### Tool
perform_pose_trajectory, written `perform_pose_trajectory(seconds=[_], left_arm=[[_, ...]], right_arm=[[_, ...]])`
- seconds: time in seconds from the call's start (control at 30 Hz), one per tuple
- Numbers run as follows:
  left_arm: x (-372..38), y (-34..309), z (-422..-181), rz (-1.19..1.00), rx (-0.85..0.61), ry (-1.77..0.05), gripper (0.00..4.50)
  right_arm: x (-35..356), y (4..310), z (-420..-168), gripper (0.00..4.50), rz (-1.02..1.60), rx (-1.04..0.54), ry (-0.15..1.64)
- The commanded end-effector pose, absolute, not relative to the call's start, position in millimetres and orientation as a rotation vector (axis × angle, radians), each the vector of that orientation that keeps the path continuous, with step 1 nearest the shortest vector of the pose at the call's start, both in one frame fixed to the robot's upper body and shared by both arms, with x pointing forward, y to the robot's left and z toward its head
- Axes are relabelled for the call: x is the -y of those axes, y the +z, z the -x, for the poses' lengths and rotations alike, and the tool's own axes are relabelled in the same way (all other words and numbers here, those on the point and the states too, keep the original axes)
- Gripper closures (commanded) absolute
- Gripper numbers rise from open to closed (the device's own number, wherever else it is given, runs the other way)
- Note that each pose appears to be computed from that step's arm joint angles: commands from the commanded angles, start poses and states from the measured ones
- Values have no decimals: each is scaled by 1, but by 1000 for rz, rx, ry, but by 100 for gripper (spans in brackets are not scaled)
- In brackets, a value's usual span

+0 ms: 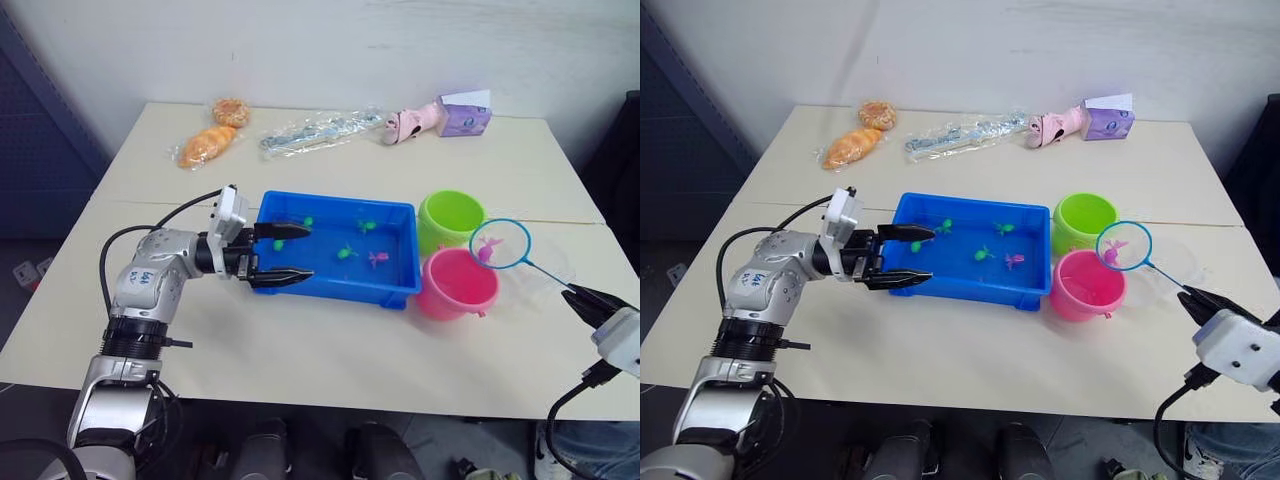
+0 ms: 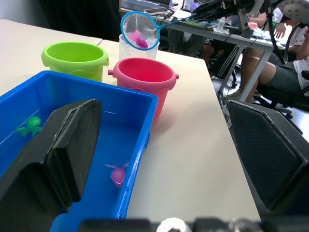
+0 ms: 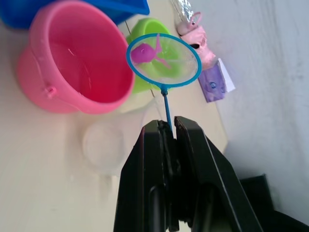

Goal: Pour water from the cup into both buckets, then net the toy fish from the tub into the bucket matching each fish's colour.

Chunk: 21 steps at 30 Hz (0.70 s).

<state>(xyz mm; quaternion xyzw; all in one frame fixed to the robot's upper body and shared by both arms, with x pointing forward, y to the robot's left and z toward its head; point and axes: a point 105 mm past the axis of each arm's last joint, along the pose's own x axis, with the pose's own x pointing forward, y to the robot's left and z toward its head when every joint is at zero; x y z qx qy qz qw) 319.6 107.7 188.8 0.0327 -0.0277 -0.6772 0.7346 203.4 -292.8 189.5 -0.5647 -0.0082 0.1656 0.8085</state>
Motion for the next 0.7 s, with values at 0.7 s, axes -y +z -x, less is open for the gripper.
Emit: perform_pose_trajectory(seconds=[0.7], left_arm=[[-88,196,-311,-50,144,-1503,4]], right_arm=[[289,162,-197,450,1798,233,268]])
